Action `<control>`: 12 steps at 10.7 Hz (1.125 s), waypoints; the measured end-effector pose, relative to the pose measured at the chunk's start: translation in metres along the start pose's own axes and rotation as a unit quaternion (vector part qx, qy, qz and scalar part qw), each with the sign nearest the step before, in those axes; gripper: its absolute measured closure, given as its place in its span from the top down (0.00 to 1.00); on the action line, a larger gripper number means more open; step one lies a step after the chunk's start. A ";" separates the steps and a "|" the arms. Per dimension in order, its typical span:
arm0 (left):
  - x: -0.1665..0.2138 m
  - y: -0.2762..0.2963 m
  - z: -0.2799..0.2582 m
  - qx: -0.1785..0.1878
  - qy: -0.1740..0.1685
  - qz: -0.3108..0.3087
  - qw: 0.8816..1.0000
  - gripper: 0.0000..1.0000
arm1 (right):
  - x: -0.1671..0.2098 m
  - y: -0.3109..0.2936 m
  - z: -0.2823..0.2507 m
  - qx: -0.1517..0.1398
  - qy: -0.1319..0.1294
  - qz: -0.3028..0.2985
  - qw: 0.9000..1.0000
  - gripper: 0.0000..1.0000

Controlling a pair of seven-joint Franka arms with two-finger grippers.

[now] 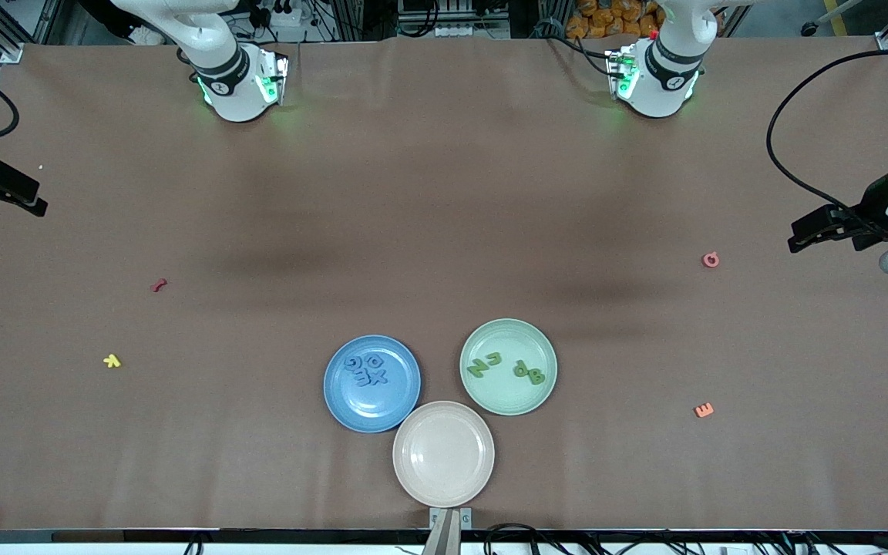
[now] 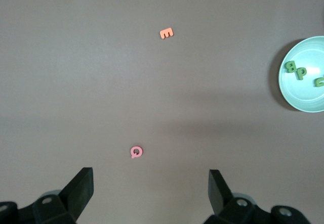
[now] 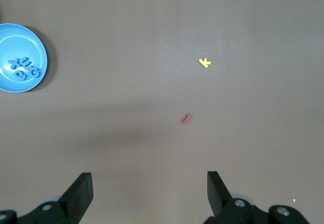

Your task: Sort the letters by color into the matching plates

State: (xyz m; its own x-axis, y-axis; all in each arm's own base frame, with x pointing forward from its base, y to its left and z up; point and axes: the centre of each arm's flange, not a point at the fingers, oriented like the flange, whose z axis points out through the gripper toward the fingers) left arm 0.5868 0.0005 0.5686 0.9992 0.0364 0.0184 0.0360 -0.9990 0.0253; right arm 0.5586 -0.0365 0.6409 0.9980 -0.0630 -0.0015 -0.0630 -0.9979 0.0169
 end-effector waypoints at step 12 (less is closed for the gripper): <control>-0.035 0.059 -0.050 0.000 0.018 -0.003 1.000 1.00 | 0.001 0.001 0.001 0.000 0.001 0.001 1.000 1.00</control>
State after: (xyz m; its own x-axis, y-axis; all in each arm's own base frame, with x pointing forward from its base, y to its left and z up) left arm 0.5526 -0.0589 0.6190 0.9976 0.0438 0.0541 0.0424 -0.9988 0.0263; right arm 0.5596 -0.0372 0.6403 0.9979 -0.0642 0.0009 -0.0642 -0.9978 0.0170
